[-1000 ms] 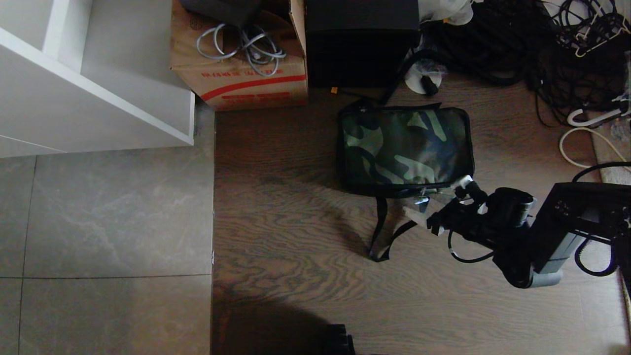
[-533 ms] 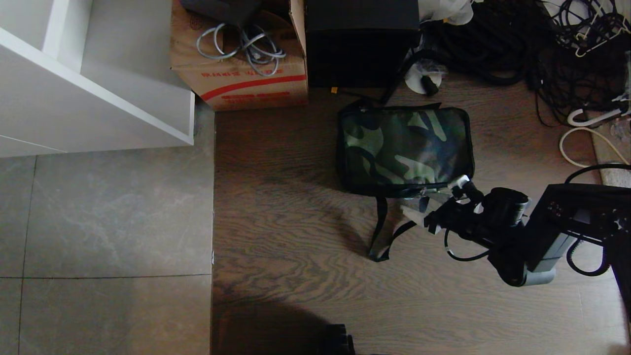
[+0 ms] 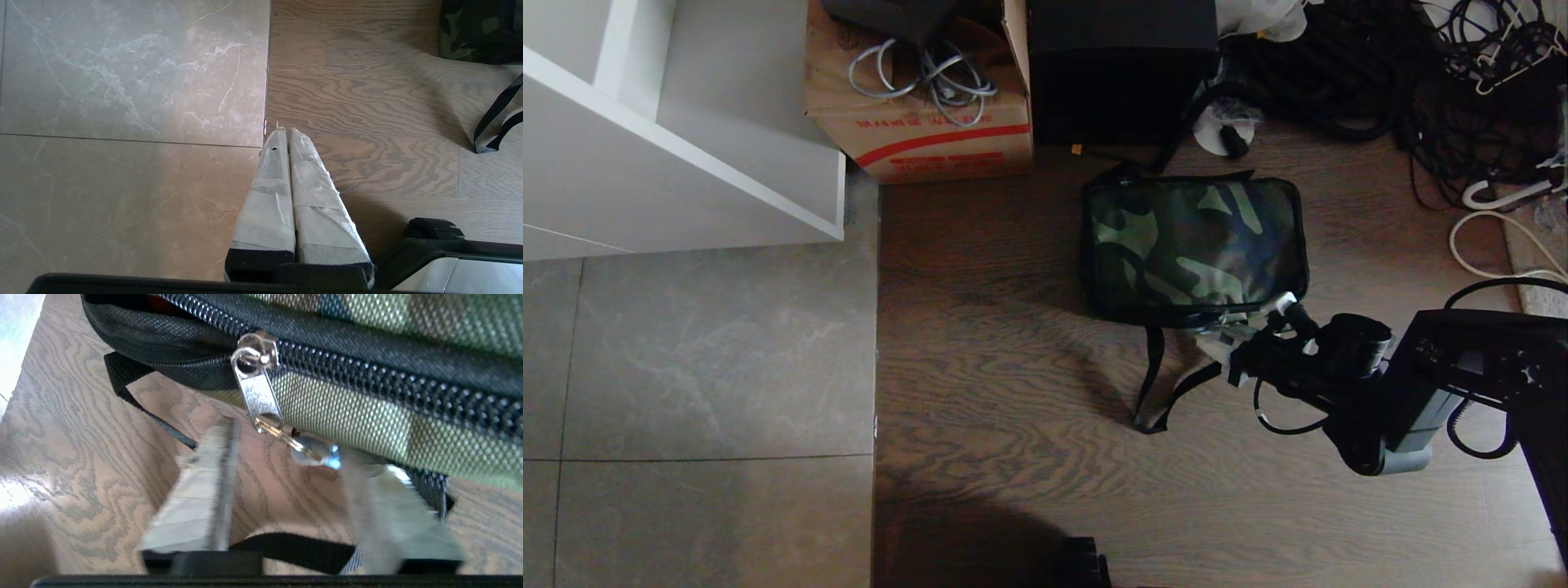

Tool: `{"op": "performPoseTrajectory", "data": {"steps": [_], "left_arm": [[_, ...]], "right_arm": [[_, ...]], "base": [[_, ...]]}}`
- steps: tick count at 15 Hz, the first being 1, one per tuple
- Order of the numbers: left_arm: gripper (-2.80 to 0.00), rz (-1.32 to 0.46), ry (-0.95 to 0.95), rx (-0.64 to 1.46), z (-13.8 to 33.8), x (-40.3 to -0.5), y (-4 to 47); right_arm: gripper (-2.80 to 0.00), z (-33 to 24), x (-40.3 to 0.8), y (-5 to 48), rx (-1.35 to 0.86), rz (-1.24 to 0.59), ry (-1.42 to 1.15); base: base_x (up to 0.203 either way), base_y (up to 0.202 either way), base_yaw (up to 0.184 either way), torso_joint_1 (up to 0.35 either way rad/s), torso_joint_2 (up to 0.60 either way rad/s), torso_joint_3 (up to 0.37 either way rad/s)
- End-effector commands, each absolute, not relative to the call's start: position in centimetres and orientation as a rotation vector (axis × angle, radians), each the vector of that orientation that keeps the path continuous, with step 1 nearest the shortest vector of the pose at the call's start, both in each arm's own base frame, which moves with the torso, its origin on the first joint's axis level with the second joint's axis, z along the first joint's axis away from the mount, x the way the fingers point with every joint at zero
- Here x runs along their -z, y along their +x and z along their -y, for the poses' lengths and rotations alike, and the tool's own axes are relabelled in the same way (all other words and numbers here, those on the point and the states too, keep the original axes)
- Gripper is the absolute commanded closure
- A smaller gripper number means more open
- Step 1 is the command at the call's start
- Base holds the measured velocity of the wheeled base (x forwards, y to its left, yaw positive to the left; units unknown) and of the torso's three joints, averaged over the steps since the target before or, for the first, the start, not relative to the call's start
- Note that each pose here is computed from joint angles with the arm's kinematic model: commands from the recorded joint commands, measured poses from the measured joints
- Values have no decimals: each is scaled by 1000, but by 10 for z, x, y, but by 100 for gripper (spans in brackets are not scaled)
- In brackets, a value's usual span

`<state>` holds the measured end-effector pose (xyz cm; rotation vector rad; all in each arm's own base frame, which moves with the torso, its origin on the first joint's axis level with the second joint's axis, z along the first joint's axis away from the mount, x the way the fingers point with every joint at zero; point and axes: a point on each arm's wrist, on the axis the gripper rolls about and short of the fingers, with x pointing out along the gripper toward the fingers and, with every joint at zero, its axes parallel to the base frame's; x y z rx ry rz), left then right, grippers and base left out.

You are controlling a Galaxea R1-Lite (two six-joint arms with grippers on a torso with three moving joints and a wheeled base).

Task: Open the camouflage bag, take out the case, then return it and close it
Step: Open the top of the storage box

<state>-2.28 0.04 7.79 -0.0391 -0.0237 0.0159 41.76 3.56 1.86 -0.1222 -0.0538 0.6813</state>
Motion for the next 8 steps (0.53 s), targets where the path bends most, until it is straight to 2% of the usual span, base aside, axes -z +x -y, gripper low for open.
{"op": "performPoseTrajectory", "data": {"steps": [1,8], "left_arm": [[0,14,-40,-17,0,-75,-22],[0,14,-40,-16,0,-75,-22]], "right_arm": [[0,-36,-16,419,-685,59,-125],[0,-32,-14,405,-696,14,-113]], "base": [[0,0,0,0,0,0],[0,0,0,0,0,0]]}}
